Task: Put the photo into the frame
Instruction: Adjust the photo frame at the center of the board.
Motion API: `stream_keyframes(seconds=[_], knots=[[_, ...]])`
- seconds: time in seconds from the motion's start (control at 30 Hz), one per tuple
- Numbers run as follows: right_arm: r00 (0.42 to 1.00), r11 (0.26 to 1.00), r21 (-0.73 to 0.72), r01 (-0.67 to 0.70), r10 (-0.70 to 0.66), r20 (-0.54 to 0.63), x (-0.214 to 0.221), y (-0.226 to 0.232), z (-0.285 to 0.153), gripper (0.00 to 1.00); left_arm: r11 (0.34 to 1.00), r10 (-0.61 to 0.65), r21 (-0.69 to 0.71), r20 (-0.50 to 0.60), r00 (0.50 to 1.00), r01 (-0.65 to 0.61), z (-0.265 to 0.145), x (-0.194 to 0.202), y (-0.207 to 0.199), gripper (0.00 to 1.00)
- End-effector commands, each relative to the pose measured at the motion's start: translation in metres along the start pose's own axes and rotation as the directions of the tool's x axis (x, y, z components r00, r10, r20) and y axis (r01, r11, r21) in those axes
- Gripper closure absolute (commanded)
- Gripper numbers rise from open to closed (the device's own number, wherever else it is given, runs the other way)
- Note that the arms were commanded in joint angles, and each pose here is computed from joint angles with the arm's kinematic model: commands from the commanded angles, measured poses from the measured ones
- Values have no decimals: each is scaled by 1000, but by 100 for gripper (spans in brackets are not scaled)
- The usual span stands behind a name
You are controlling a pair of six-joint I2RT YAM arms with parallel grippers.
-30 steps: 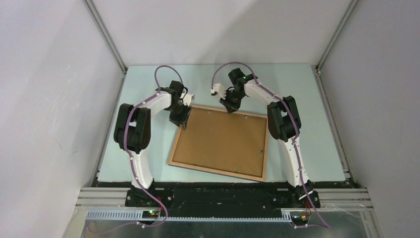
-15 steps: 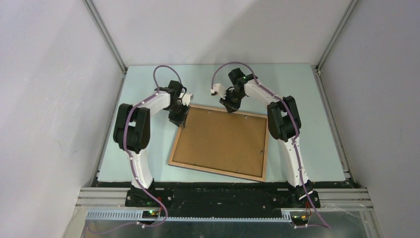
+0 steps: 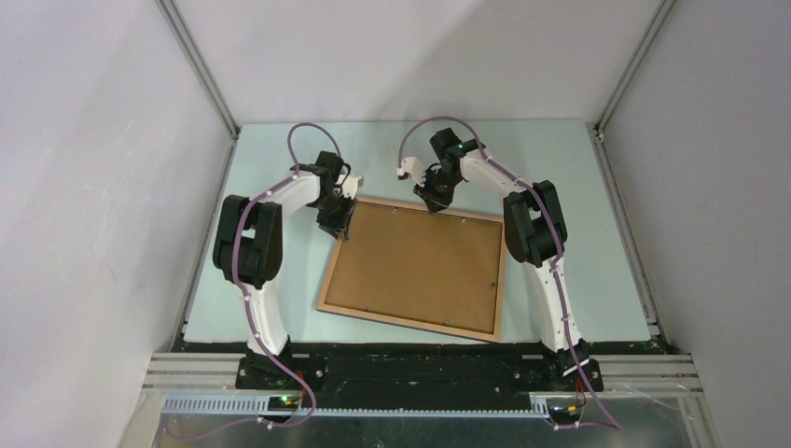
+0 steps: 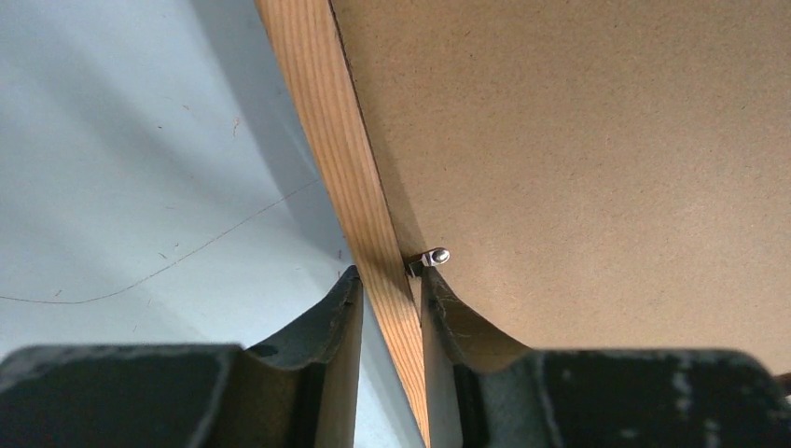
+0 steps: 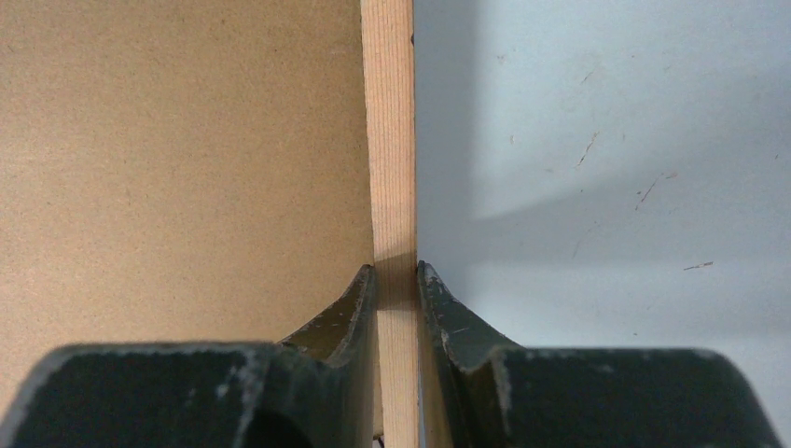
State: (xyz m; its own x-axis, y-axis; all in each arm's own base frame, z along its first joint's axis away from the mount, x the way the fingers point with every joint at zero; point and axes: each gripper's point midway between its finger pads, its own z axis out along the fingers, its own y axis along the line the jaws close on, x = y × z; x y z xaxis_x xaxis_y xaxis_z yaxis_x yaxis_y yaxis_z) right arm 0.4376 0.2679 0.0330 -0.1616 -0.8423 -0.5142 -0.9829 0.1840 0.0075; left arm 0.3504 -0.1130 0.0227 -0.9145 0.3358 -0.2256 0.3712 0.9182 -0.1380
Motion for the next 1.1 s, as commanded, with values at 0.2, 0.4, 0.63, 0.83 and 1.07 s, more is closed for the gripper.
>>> stream_keyframes(seconds=[0.2, 0.4, 0.63, 0.83, 1.07], knots=[[997, 998, -19, -56, 55, -47, 9, 14, -10, 92, 1000, 21, -18, 110, 994, -19, -33, -23, 5, 61], [997, 998, 24, -66, 67, -32, 5, 8, -17, 74, 1000, 10, -30, 129, 992, -6, -42, -22, 8, 34], [996, 994, 70, -84, 85, -17, -3, 5, -31, 51, 998, 17, -60, 184, 983, -6, -62, -25, 16, 12], [994, 986, 127, -105, 103, 25, -18, 3, -59, 35, 995, 4, -97, 239, 971, 20, -80, -26, 27, 1], [978, 954, 218, -207, 196, 74, -16, 8, -94, 18, 995, 16, -101, 243, 970, 9, -80, -11, 26, 0]])
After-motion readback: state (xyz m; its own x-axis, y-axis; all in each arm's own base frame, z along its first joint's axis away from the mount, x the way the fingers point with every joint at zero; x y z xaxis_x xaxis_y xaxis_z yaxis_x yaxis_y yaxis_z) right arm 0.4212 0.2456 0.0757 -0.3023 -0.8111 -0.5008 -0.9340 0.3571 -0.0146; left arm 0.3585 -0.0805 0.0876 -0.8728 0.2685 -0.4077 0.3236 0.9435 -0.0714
